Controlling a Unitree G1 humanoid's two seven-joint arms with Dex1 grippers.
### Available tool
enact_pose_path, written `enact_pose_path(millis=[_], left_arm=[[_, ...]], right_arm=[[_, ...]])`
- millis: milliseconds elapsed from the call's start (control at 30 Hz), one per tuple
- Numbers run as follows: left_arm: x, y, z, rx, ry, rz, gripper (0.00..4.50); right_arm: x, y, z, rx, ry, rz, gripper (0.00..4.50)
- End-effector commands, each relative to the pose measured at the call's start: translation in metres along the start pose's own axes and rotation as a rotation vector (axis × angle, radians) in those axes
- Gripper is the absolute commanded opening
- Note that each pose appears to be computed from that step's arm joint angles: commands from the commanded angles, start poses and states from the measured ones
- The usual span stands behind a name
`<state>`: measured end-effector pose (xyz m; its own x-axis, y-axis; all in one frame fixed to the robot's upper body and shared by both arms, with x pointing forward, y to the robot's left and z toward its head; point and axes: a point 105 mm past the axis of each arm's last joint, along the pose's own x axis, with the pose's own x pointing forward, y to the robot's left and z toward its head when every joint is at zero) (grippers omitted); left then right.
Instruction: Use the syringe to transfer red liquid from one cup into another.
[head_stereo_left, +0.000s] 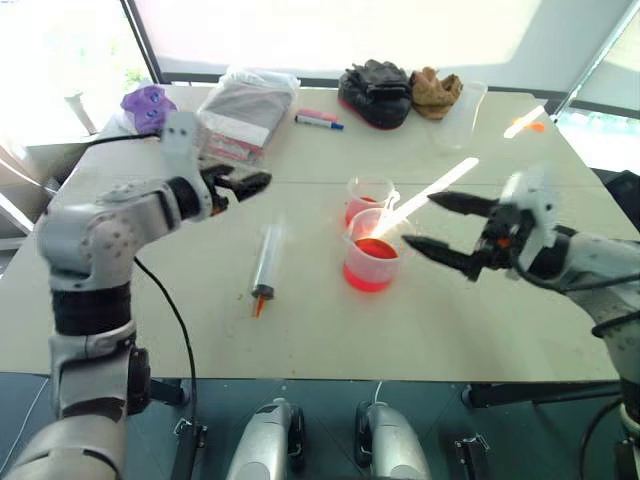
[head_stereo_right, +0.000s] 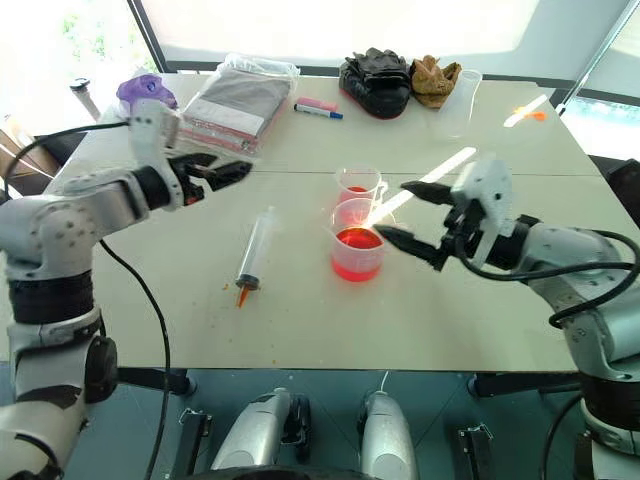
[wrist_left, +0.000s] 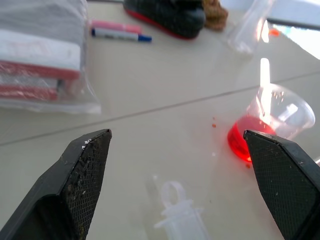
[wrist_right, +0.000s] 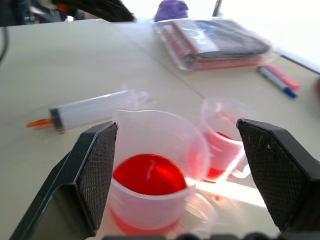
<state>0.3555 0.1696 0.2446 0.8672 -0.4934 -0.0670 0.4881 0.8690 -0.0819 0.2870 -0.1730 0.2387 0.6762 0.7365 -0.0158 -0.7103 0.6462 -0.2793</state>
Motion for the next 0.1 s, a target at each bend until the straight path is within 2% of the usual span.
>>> enact_pose_path(millis=[33, 100], left_arm=[[-0.023, -0.017, -0.003, 0.146, -0.069, -0.067, 4.49], [-0.031, -0.022, -0.013, 0.161, -0.055, -0.092, 4.49]], right_arm=[[-0.013, -0.022, 0.018, -0.003, -0.107, -0.151, 3.99], [-0.018, -0.029, 0.017, 0.009, -0.122, -0.203, 3.99]])
